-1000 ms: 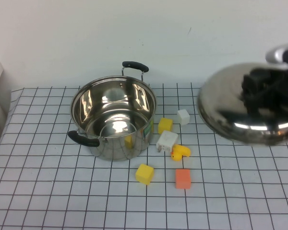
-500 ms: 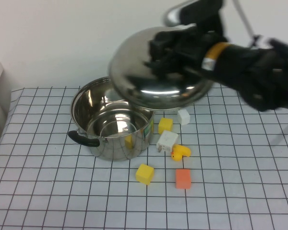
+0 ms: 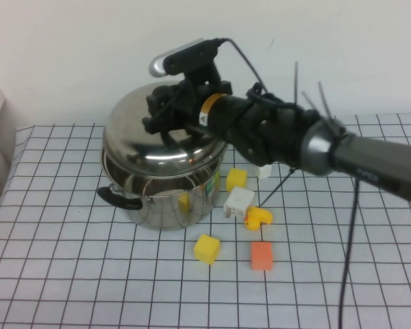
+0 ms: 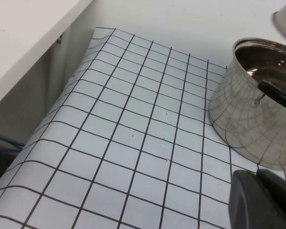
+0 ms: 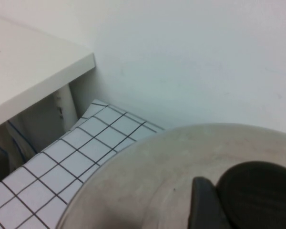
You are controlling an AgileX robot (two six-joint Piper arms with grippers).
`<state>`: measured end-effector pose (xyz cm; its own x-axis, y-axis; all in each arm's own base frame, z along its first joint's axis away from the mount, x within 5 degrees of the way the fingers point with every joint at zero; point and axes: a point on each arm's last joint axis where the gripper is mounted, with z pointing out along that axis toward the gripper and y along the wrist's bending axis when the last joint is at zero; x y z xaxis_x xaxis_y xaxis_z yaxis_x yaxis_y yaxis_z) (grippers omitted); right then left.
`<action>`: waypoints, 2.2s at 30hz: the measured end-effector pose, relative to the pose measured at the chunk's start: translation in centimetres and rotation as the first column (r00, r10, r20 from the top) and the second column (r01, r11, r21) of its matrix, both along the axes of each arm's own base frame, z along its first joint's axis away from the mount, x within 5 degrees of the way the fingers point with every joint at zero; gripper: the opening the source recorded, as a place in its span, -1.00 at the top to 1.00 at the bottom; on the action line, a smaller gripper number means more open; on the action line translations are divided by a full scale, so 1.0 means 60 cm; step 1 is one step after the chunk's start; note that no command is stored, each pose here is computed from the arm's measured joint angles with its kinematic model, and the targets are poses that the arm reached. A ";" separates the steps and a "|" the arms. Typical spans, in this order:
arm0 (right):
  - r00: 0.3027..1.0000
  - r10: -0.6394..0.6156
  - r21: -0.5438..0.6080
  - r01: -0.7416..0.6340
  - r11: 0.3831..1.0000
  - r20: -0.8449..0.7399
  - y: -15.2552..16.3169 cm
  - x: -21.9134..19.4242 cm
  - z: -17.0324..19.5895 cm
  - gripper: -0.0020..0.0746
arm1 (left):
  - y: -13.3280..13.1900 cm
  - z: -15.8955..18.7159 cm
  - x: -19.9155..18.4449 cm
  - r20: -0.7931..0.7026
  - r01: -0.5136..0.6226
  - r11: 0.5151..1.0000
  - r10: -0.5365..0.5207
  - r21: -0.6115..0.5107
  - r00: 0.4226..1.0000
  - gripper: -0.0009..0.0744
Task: Cover the pot
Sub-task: Place the pot lid on the pot
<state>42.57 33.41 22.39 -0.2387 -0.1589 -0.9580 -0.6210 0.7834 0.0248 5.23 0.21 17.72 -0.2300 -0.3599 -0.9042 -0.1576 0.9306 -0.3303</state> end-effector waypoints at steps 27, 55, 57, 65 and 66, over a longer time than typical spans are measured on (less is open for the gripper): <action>0.998 0.046 -0.005 -0.046 0.999 0.041 0.045 0.030 -0.100 0.03 | 0.000 0.000 0.000 0.000 0.000 1.000 0.000 0.000 1.000 0.98; 1.000 0.014 -0.013 -0.013 1.000 0.020 0.031 0.045 -0.097 0.03 | 0.000 0.000 0.000 0.000 0.001 1.000 -0.001 0.004 1.000 0.98; 1.000 0.013 -0.011 -0.013 1.000 0.019 0.031 0.045 -0.097 0.03 | 0.000 0.000 0.000 0.000 0.001 1.000 -0.001 0.004 1.000 0.98; 1.000 0.000 0.021 0.001 1.000 -0.011 0.031 0.045 -0.100 0.03 | 0.000 0.000 0.000 0.000 0.001 1.000 -0.001 0.004 1.000 0.98; 1.000 -0.002 0.025 0.002 1.000 -0.015 0.031 0.045 -0.101 0.03 | 0.000 0.000 0.000 0.000 0.001 1.000 -0.001 0.004 1.000 0.98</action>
